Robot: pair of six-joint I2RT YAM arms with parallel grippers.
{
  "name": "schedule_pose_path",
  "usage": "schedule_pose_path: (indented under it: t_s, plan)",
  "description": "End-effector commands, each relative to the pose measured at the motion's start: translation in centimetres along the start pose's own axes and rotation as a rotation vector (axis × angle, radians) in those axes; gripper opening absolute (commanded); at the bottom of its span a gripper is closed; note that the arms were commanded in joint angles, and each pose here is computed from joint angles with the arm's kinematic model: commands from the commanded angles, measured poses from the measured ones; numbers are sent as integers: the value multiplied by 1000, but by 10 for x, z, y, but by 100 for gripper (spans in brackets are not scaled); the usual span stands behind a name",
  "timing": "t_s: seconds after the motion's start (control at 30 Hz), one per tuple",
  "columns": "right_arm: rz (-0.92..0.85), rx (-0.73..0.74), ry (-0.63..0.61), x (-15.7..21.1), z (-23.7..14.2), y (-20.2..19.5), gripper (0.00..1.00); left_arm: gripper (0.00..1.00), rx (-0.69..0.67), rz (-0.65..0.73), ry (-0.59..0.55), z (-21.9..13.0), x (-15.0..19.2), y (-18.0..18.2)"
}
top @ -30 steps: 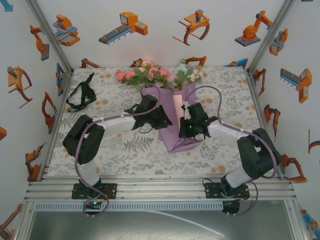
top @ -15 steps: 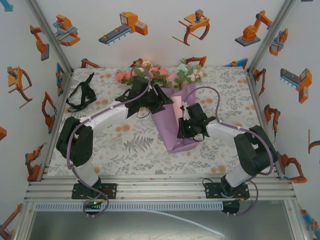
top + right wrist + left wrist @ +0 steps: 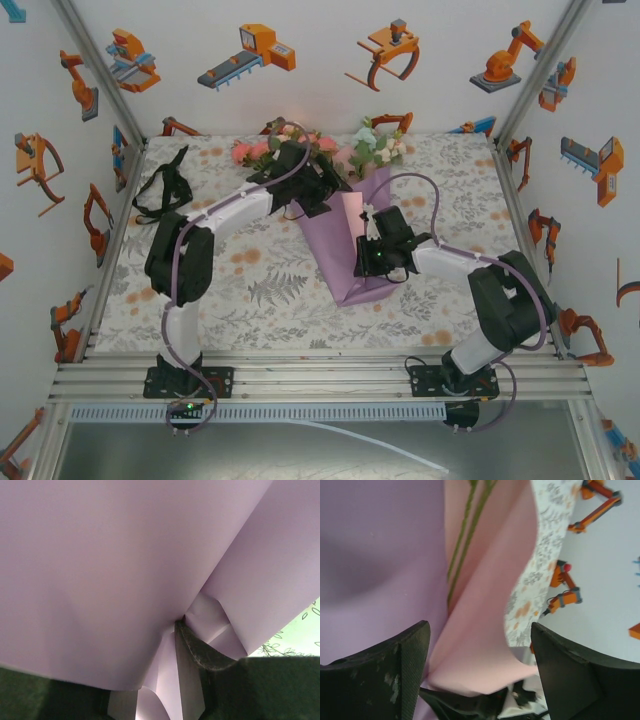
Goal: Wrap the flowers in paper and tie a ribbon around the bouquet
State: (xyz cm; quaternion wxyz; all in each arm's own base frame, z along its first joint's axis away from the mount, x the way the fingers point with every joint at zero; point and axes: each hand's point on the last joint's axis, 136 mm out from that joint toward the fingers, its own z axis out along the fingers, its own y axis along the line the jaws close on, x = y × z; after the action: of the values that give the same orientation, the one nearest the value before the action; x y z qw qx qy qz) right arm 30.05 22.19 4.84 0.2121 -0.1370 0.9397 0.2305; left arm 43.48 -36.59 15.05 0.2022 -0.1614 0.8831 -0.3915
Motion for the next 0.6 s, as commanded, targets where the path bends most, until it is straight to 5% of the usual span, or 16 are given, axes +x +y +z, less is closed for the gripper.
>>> schedule_pose_path:
  t_s: [0.0, 0.17, 0.37, 0.57]
  plan:
    - [-8, 5, 32, 7, 5, -3, 35, 68, 54, 40, 85, 4, 13, -16]
    - [-13, 12, 34, 7, 4, -3, 36, 45, 18, 63, 101, 6, 19, -3]
    - [-22, 6, 41, 7, 3, -2, 49, 0, -16, 164, 80, -1, 12, 13]
    - [-21, -48, -22, -4, -18, 14, 63, 0, 17, 283, -1, -1, -15, 27]
